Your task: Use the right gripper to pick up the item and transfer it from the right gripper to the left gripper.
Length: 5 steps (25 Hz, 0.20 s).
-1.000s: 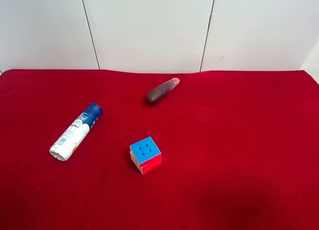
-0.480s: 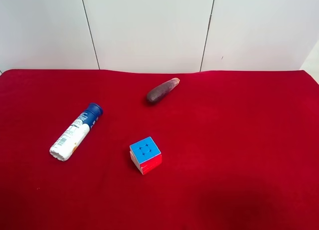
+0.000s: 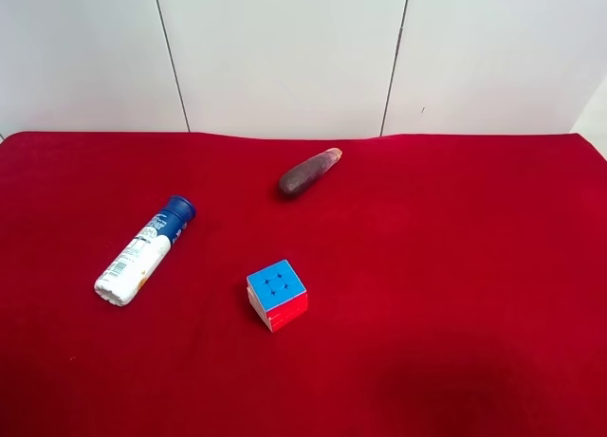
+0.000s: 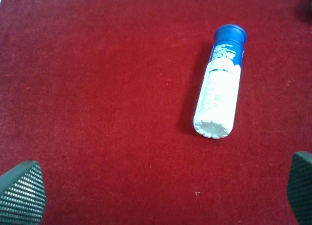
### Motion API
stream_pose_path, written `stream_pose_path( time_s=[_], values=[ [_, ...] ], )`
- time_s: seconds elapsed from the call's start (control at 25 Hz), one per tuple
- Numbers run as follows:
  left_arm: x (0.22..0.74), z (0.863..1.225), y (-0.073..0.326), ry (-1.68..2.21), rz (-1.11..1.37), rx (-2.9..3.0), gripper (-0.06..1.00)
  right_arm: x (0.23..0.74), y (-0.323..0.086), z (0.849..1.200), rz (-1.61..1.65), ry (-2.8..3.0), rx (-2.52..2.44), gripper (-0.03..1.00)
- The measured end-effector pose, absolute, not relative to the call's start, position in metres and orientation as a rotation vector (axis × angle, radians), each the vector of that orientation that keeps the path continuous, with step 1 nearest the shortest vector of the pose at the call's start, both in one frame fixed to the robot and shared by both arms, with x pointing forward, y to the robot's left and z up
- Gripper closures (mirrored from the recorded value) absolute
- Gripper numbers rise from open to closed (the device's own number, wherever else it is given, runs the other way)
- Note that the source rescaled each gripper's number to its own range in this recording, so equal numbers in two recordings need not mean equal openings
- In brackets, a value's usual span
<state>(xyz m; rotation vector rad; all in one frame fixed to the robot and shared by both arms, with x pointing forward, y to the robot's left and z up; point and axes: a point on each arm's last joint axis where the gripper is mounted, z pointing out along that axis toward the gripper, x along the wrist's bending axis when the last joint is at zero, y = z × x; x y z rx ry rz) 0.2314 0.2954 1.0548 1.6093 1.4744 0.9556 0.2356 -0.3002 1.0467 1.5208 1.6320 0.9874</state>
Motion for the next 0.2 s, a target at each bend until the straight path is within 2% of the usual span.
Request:
stream_pose_path(
  time_s=[0.2],
  values=[
    [0.2314,1.0548,0.2954,1.474,0.956,1.609,-0.06,0.2356,-0.3002,1.0467,0.987,1.632,1.521,-0.03]
  ],
)
